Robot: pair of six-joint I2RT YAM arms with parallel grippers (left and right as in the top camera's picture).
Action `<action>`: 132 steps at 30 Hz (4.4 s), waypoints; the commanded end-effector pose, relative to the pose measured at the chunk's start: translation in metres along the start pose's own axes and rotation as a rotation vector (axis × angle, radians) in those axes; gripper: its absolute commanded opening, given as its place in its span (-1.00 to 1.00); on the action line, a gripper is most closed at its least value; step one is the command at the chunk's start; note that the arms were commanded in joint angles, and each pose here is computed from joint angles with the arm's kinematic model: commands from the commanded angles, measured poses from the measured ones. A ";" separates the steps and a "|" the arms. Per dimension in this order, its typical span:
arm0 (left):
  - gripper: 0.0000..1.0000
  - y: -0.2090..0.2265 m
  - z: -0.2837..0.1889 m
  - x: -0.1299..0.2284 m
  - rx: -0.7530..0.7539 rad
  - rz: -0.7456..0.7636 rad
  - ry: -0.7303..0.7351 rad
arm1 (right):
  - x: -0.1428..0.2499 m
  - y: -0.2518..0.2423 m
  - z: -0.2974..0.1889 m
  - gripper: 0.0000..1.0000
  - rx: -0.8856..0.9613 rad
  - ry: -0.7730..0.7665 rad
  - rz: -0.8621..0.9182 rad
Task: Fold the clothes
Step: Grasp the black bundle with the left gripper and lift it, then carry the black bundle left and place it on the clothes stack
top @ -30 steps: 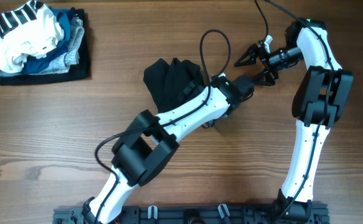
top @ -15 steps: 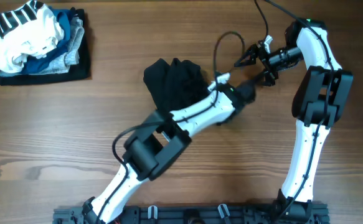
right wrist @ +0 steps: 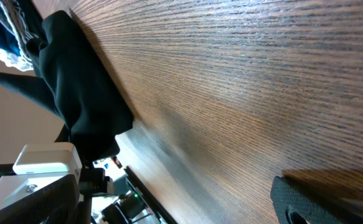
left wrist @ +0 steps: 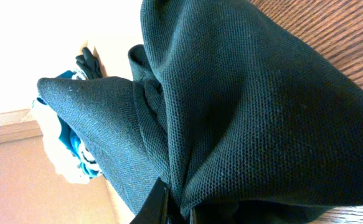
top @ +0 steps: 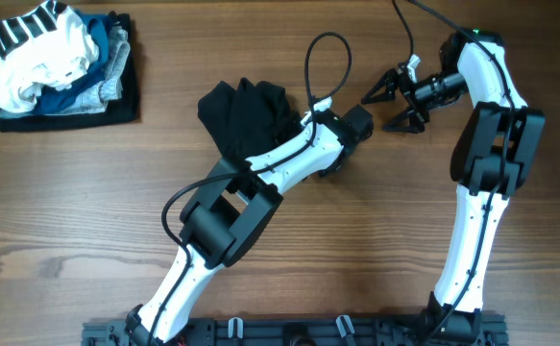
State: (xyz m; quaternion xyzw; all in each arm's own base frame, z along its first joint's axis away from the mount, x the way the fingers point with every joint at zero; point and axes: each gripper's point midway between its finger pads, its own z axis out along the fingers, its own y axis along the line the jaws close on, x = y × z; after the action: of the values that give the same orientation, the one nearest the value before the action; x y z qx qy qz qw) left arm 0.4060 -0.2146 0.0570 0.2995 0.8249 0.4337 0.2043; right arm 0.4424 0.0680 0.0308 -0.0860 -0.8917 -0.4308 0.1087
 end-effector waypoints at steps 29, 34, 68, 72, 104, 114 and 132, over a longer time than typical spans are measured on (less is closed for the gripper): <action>-0.93 0.047 -0.024 -0.014 -0.365 0.007 -0.084 | 0.000 -0.007 0.010 0.99 0.000 0.023 -0.019; -0.92 0.059 -0.021 -0.014 -0.415 -0.010 -0.080 | 0.000 -0.007 0.010 1.00 0.000 0.022 -0.020; -0.92 0.180 0.005 0.021 -0.580 -0.185 0.056 | -0.002 -0.007 0.010 1.00 0.002 0.015 -0.029; -0.92 0.194 0.006 0.027 -0.584 -0.217 0.068 | -0.003 -0.007 0.010 0.99 0.002 0.013 -0.031; -0.92 0.414 0.045 0.229 -0.800 -0.815 0.438 | -0.002 -0.005 0.014 0.99 0.010 0.020 -0.040; -0.92 0.440 0.098 0.188 -0.605 -1.157 0.099 | 0.013 0.004 0.034 0.99 0.061 0.096 -0.047; -0.92 0.386 0.193 0.253 -0.581 -0.921 0.448 | 0.013 0.006 0.039 0.99 0.069 0.101 -0.029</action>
State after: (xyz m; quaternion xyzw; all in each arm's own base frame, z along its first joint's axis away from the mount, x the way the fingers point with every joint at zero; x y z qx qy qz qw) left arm 0.4630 0.2388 0.2361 -0.2443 0.7634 0.5372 0.2625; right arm 0.4295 0.1047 0.0297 -0.0450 -0.8975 -0.4164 0.1379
